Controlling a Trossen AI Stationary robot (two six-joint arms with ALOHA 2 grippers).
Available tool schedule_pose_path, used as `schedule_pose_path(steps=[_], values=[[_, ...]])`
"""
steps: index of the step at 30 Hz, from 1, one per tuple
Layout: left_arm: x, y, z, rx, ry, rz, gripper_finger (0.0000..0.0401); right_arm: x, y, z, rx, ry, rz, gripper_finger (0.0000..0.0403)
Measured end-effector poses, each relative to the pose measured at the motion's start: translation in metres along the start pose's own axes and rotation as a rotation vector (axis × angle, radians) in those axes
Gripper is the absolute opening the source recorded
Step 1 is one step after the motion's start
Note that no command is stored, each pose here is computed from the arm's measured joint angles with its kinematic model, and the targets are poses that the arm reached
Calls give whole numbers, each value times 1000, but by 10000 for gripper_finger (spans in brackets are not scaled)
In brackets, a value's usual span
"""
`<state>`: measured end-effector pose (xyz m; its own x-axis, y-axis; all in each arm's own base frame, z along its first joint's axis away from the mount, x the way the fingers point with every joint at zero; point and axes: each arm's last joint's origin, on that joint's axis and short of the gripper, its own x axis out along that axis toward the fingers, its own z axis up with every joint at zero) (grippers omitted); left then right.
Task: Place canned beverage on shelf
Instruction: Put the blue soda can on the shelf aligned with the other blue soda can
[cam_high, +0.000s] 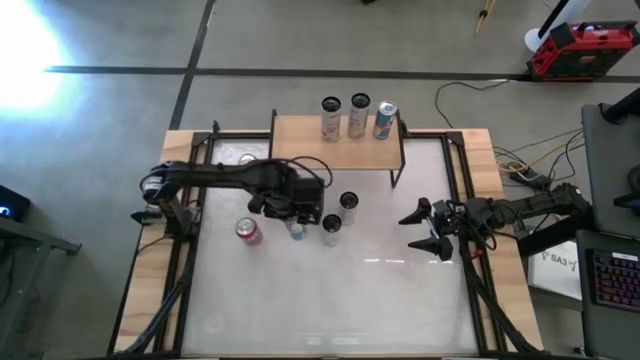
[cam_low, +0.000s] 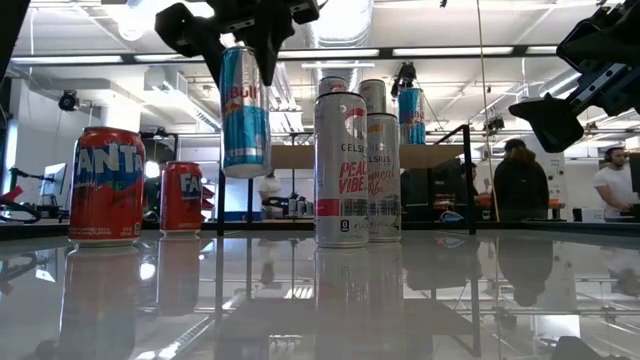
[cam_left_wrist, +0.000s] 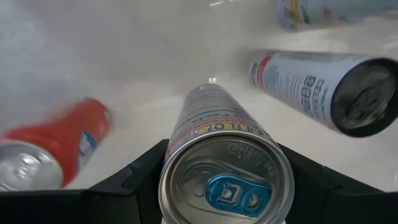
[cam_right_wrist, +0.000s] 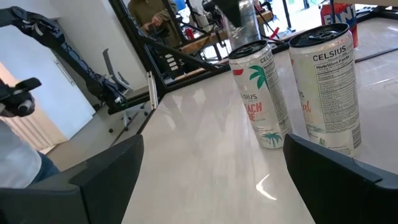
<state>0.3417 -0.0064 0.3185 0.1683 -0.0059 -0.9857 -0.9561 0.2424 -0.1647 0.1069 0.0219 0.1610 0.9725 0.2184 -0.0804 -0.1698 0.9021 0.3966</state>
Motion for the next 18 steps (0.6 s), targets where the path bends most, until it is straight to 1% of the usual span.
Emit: schedule_pose_path(steps=[8,18], values=[[-11,14,21,142,-6,3,217,0,0,0,0,0,0,370],[-29,32,48,249,-18,-3,217,0,0,0,0,0,0,370]])
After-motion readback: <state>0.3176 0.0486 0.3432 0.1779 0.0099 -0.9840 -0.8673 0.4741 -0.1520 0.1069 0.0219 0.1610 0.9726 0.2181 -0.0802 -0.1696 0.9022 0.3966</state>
